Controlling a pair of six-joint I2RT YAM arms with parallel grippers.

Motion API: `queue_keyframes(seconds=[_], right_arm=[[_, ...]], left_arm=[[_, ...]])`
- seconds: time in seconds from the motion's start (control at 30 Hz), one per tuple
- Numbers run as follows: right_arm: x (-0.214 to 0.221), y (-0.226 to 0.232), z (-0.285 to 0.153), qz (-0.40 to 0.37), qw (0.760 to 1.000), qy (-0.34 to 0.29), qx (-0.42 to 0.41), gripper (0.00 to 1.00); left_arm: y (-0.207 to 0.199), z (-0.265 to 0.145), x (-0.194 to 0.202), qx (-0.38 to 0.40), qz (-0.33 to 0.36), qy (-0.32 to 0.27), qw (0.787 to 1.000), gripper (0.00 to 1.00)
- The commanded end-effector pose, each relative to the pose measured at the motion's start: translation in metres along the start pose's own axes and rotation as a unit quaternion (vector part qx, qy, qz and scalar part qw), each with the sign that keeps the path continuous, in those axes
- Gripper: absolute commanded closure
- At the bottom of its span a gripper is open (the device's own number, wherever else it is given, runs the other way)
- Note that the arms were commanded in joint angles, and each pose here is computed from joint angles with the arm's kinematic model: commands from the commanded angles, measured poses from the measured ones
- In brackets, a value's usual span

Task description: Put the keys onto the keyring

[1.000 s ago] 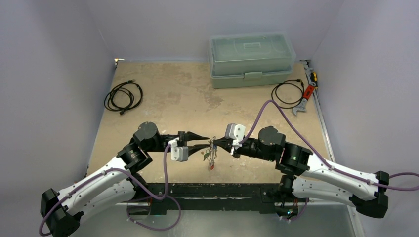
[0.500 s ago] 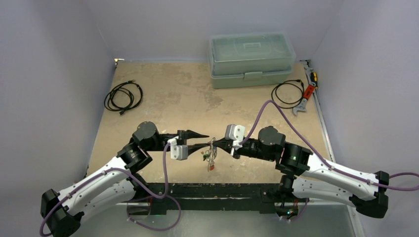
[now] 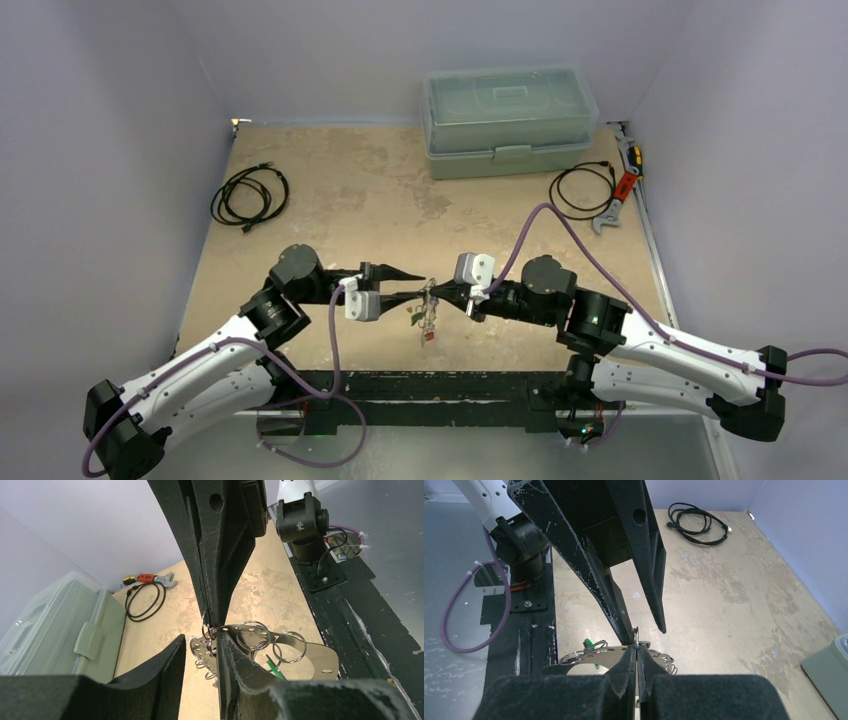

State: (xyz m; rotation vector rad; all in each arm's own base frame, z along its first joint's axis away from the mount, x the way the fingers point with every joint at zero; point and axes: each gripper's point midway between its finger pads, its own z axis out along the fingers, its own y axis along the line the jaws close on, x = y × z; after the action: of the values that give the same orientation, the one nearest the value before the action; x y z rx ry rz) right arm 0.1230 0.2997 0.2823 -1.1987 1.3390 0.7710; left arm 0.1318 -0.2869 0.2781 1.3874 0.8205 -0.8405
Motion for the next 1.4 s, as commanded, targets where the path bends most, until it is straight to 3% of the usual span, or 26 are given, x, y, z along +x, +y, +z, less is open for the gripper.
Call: queue_keyframes(seconds=[0.0,0.43,0.6,0.83,1.13,1.37], right_arm=[[-0.049,-0.005,-0.003,-0.014,0.997,-0.074,0.003,1.00],[-0.051,-0.003,-0.001,-0.017,0.997,-0.081,-0.005,1.00],[-0.048,-0.002,0.003,-0.018,0.997,-0.077,-0.009,1.00],[-0.046,-0.001,0.004,-0.018,0.997,-0.075,-0.010,1.00],[-0.039,-0.001,0.003,-0.017,0.998,-0.067,-0.009,1.00],[-0.033,-0.002,0.002,-0.016,0.999,-0.043,-0.007,0.85]], left_arm=[[0.004,0.002,-0.016,0.009,0.012,-0.025,1.000,0.72],[-0.006,0.008,-0.011,0.047,-0.016,-0.025,0.998,0.76],[-0.006,0.009,-0.011,0.051,-0.017,-0.026,0.998,0.83],[-0.003,0.008,-0.009,0.043,-0.017,-0.020,0.999,1.00],[-0.001,0.007,-0.010,0.049,0.002,-0.012,0.999,1.00],[0.000,0.006,-0.006,0.057,0.015,0.010,0.998,1.00]])
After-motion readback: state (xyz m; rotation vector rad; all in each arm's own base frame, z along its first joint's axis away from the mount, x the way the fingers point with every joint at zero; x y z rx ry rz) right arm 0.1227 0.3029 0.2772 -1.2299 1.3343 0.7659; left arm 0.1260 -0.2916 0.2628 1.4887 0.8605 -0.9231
